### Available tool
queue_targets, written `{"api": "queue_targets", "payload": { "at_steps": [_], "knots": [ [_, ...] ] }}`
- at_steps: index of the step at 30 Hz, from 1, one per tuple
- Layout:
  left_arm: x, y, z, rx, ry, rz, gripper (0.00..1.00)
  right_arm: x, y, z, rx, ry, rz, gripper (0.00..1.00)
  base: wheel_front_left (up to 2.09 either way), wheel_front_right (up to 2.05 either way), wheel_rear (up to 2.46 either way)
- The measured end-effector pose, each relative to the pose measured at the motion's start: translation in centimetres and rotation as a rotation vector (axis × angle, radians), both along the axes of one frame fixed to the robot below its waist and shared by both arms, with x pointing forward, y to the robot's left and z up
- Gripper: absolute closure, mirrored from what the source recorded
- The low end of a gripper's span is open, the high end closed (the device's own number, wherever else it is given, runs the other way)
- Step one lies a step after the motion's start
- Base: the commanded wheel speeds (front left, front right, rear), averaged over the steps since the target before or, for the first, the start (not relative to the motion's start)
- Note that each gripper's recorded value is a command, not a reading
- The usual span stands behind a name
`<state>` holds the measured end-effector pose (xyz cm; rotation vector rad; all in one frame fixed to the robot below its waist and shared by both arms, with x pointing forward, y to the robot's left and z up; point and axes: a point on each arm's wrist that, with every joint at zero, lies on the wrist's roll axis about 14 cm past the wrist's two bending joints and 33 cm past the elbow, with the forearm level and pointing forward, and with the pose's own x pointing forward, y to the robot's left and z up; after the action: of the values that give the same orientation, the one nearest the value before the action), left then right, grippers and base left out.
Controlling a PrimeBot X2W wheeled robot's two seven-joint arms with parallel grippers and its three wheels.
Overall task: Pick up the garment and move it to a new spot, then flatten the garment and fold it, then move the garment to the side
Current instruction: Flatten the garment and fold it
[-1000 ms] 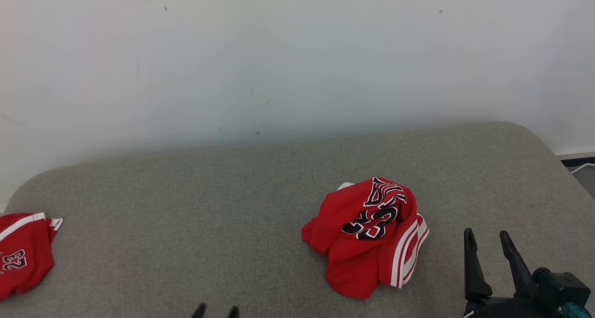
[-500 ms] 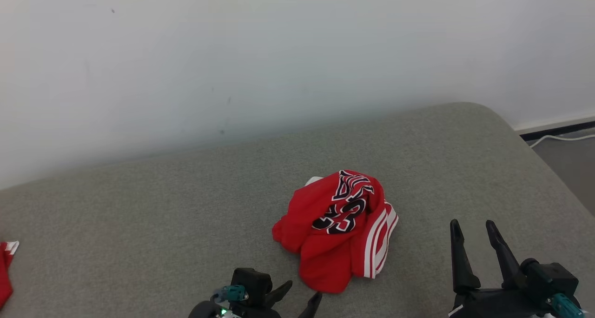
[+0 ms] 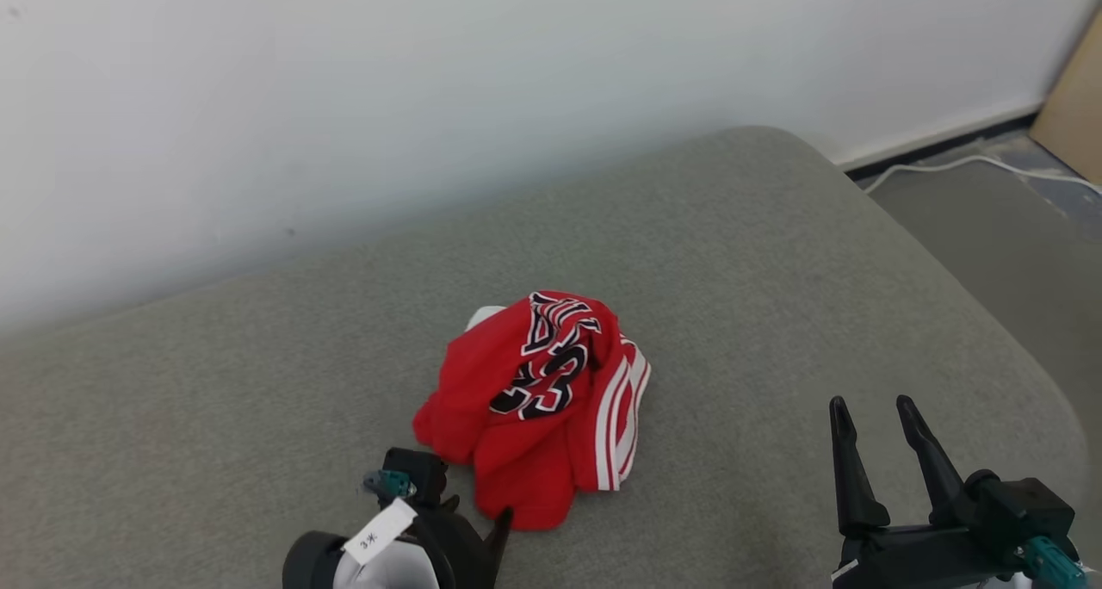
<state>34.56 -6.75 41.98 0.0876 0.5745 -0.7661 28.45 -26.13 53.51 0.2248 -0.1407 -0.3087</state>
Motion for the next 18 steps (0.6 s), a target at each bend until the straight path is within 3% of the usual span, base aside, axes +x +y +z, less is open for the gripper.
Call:
{"api": "queue_targets", "payload": {
  "at_steps": [9,10,11,18],
  "knots": [
    [1.8,-1.3,-1.5,0.035,0.044,-0.016,0.00,-0.5,-1.7,-0.6,-0.005,0.030,-0.063,0.00,0.00,0.00,0.00],
    [1.8,-1.3,-1.8,0.040,0.051,-0.016,0.54,-0.6,-1.8,-0.6,-0.005,0.033,-0.066,0.00,0.00,0.00,0.00],
    [1.7,-1.3,-2.0,0.039,0.058,-0.013,1.00,-0.6,-1.8,-0.7,-0.005,0.034,-0.068,0.00,0.00,0.00,0.00],
    [1.9,-0.9,-2.0,-0.004,0.081,0.022,1.00,-0.5,-2.0,-0.6,-0.005,0.031,-0.073,0.00,0.00,0.00,0.00]
  ]
}}
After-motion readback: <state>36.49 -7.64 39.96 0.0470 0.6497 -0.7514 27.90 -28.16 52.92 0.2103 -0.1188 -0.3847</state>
